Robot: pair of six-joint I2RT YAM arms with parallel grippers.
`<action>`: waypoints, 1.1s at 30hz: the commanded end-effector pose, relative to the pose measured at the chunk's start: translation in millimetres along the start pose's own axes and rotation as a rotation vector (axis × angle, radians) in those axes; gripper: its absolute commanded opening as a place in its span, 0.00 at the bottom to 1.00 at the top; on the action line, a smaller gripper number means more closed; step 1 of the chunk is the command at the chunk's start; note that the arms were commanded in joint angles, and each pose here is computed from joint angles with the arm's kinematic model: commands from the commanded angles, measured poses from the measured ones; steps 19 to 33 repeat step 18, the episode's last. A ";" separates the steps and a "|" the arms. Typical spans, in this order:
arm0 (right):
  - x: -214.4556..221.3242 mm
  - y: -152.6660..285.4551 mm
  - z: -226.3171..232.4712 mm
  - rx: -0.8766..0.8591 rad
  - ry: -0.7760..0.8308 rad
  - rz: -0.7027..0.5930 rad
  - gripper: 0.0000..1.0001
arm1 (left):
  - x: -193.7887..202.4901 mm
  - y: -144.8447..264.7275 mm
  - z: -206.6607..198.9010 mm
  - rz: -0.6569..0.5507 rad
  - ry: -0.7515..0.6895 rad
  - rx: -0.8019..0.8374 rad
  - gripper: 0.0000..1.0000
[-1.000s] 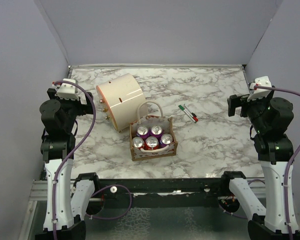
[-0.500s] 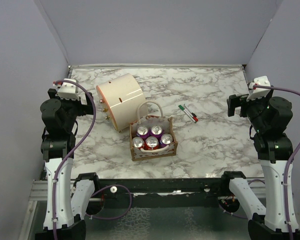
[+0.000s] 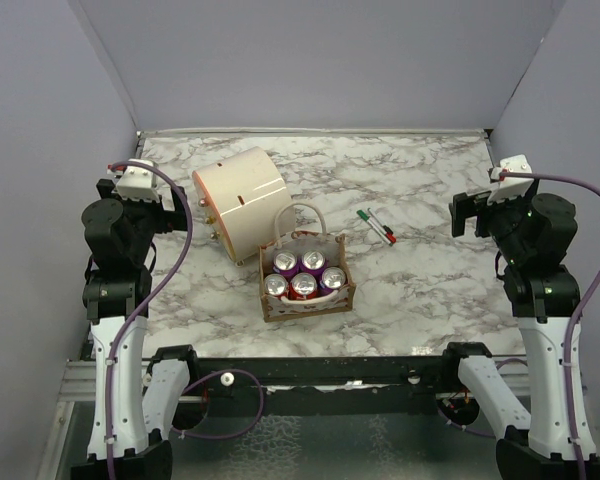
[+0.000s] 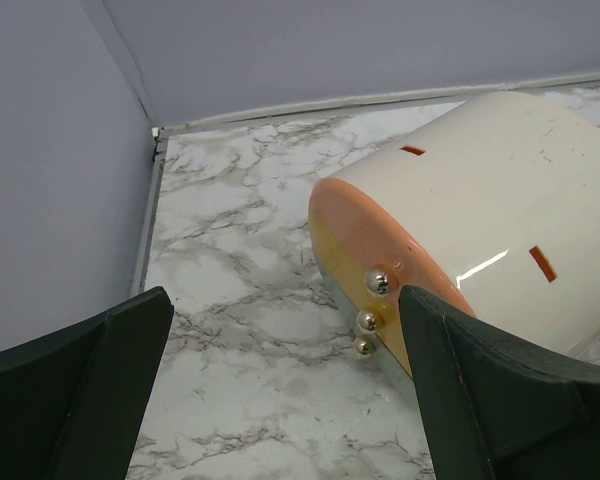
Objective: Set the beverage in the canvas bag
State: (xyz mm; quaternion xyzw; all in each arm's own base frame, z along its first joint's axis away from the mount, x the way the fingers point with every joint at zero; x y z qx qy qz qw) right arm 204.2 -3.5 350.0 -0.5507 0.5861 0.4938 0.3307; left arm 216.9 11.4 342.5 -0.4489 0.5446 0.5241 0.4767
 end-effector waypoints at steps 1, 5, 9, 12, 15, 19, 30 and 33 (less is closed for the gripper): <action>-1.4 1.2 -0.8 0.000 0.012 -0.015 1.00 | -7.3 1.9 0.4 -0.036 -0.002 0.000 0.99; -1.2 1.2 -0.3 -0.005 0.013 -0.016 1.00 | -7.2 1.8 0.0 -0.037 -0.003 0.005 0.99; -0.8 0.5 -0.1 -0.006 0.013 -0.015 1.00 | -6.9 1.8 0.3 -0.036 -0.006 0.003 0.99; -0.2 -0.1 0.5 -0.012 0.014 -0.013 1.00 | -7.1 2.0 0.0 -0.036 -0.005 0.005 0.99; -0.1 0.0 0.5 -0.010 0.014 -0.014 1.00 | -7.5 1.8 2.1 -0.037 -0.006 -0.013 0.99; 0.3 -0.3 0.6 -0.011 0.016 -0.014 1.00 | -7.5 1.9 3.1 -0.035 -0.006 -0.022 0.99; 0.3 -0.3 0.6 -0.011 0.016 -0.014 1.00 | -7.5 1.9 3.1 -0.035 -0.006 -0.022 0.99; 0.3 -0.3 0.6 -0.011 0.016 -0.014 1.00 | -7.5 1.9 3.1 -0.035 -0.006 -0.022 0.99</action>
Point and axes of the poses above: each gripper's point midway between its finger pads, its own y axis back along the fingers, its own z axis along the line the jaws close on, x = y × z, the point moved 7 cm from there along y, back along the fingers, and after that the axes turned 4 degrees about y, right-handed, at the moved point
